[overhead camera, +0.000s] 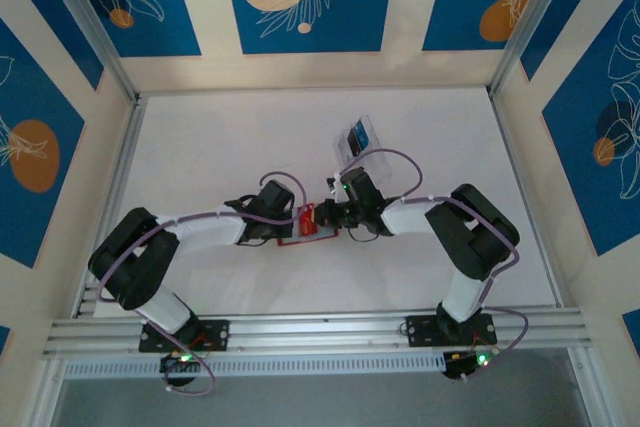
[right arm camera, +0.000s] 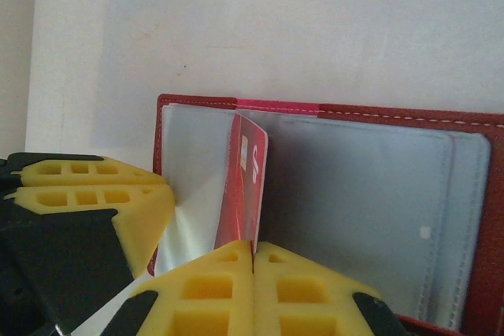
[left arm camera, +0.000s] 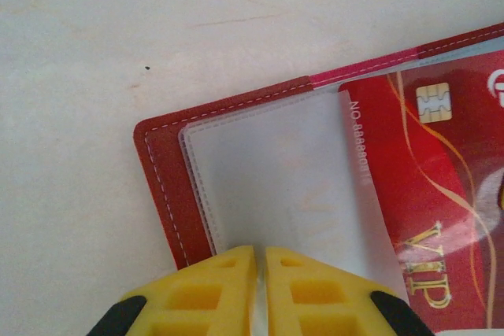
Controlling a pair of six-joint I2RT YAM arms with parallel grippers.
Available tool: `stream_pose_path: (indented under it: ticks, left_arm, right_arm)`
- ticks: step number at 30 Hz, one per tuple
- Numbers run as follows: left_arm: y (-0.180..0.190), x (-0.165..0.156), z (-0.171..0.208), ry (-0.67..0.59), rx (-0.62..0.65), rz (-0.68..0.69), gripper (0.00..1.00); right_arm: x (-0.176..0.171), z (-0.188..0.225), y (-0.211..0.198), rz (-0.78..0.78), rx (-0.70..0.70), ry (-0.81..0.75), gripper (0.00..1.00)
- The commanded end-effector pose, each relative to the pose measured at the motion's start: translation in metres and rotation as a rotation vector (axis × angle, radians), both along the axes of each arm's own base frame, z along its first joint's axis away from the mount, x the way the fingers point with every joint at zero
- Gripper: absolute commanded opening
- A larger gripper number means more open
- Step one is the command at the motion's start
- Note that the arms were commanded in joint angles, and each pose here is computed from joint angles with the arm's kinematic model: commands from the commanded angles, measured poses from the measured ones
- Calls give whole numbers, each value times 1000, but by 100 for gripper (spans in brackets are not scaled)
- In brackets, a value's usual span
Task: Put the credit cards into the card holder
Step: Insert the credit card into the card slot.
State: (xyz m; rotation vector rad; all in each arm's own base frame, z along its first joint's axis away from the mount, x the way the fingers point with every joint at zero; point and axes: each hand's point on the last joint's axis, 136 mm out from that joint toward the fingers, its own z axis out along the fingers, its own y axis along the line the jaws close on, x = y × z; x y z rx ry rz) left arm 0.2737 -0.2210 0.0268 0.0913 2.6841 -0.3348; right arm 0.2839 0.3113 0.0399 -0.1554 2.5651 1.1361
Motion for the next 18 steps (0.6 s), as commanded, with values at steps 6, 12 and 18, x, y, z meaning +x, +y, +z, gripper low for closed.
stream_pose_path:
  ticks: [6,12,18]
  left_arm:
    - [21,-26,-24,110,105,-3,12]
    - [21,-26,-24,109,105,-3,12]
    - [21,-25,-25,110,105,-4,12]
  right_arm:
    - [-18,-29,-4,-19,-18,111,0]
    - [-29,-32,-8,-8,-34,131,0]
    - [-37,-36,-10,13,-58,143,0]
